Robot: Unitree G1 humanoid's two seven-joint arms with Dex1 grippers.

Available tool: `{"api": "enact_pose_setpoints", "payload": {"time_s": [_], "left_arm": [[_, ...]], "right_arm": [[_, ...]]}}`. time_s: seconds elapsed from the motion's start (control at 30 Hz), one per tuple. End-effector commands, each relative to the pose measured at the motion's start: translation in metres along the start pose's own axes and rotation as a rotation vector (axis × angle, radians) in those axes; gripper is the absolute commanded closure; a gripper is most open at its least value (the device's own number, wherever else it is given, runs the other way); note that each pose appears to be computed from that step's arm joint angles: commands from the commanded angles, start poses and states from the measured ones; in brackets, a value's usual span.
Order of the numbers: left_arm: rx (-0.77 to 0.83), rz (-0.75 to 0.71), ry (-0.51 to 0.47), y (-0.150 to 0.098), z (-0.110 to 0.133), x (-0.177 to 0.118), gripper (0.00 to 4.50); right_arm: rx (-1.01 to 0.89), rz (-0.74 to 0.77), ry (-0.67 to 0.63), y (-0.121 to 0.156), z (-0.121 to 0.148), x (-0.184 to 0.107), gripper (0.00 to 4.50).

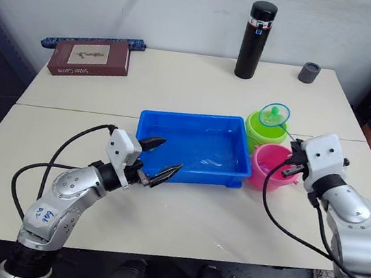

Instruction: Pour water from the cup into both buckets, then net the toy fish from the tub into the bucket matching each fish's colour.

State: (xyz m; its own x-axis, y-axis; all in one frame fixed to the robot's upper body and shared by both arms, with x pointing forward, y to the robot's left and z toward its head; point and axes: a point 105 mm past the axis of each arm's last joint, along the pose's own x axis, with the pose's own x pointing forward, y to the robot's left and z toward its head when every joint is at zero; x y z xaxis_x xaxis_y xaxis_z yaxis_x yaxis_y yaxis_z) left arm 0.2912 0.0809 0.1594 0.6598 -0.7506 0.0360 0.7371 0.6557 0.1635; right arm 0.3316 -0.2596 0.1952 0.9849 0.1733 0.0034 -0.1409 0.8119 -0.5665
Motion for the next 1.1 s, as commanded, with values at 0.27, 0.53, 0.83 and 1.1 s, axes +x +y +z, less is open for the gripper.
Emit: {"api": "enact_pose_setpoints", "payload": {"time_s": [0.27, 0.53, 0.83, 1.1], "left_arm": [[0.029, -0.011, -0.050, -0.003, 0.013, 0.000, 0.04], [0.029, -0.013, -0.050, -0.005, 0.013, 0.000, 0.04], [0.032, -0.011, -0.051, -0.005, 0.013, 0.000, 0.04], [0.034, 0.003, -0.047, -0.003, 0.013, -0.003, 0.04]], "right_arm": [[-0.264, 0.022, -0.073, -0.007, 0.006, 0.003, 4.50], [-0.636, 0.068, -0.093, -0.009, -0.005, 0.002, 4.50], [-0.984, 0.114, -0.189, -0.007, 0.000, 0.002, 4.50], [-0.666, 0.020, -0.334, -0.016, 0.058, 0.009, 4.50]]}}
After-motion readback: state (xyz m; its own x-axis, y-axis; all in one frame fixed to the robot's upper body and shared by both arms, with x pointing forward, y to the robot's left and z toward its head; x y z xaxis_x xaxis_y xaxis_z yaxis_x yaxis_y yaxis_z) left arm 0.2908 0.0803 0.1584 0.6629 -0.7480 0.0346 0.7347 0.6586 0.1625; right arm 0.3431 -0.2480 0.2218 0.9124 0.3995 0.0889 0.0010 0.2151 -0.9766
